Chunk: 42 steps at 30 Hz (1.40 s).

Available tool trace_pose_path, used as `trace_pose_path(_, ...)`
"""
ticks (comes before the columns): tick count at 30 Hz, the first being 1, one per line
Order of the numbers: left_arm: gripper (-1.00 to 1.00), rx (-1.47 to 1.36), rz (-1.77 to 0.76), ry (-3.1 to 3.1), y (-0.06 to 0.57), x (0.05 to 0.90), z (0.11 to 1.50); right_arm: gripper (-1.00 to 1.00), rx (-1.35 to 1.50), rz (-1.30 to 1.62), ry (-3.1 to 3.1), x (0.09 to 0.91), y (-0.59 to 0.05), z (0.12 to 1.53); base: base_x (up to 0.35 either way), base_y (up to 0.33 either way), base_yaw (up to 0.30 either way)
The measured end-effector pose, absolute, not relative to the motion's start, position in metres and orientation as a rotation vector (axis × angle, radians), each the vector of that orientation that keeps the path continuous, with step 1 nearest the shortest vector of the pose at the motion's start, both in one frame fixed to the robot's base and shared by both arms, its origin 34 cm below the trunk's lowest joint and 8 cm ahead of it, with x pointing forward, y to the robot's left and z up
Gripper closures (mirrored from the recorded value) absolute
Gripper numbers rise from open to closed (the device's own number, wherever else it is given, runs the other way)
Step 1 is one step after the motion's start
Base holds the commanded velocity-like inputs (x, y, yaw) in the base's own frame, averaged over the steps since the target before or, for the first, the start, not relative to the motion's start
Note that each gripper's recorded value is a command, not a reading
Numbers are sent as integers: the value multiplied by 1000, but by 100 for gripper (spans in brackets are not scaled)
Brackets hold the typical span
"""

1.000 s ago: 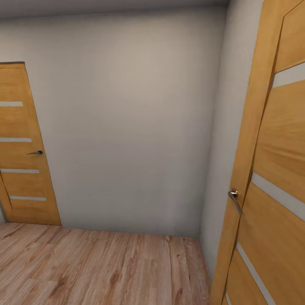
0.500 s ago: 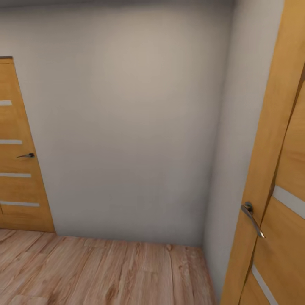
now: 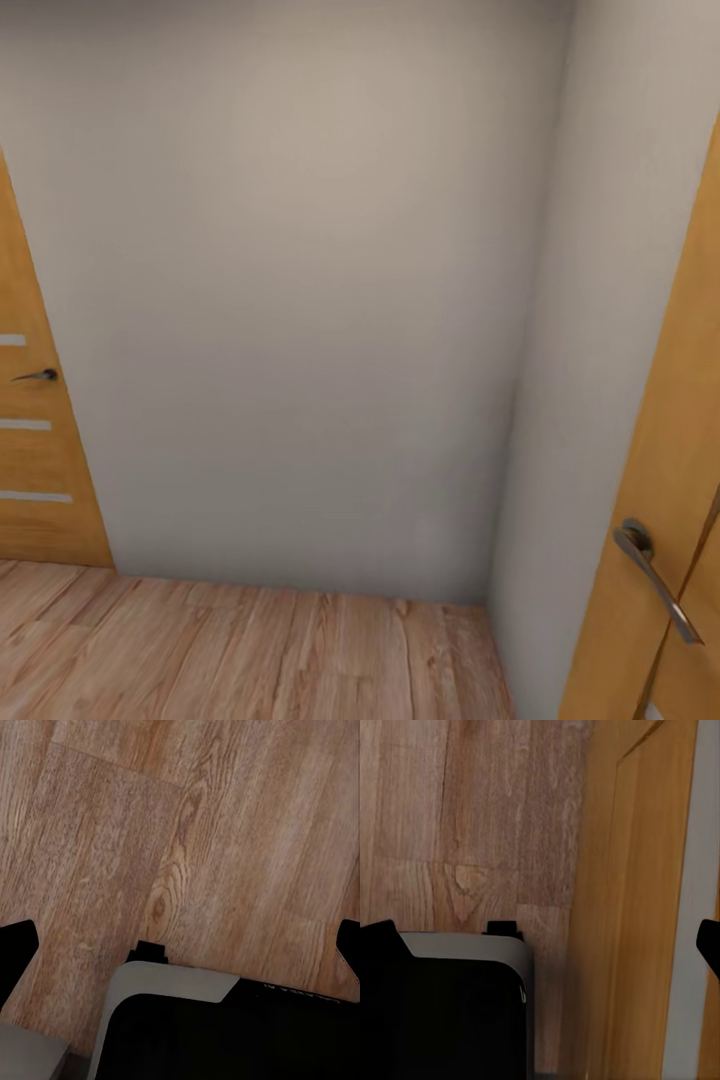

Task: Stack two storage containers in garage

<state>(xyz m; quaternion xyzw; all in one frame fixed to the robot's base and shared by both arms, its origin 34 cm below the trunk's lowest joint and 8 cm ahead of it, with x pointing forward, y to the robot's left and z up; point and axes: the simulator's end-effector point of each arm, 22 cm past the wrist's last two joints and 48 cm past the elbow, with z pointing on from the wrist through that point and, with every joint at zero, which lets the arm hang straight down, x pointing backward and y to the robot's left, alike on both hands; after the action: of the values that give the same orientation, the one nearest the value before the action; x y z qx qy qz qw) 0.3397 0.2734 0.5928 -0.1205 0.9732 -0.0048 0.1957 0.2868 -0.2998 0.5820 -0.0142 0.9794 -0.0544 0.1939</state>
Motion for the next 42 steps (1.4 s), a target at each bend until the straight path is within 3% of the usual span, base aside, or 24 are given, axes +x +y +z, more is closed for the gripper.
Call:
trace_pose_path(8, -100, -338, -13, 2727, 273, 339, 593, -100, -37, -150, 2743, 288, -298, 582, 319, 0, 37)
trace_pose_path(27, -100, -338, -13, 2724, 274, 340, 593, -100, -37, -152, 2744, 287, -299, 582, 313, 0, 261)
trace_pose_path(42, -100, -339, -13, 2722, 274, 341, 593, -100, -36, -152, 2746, 287, -299, 582, 33, 0, 273)
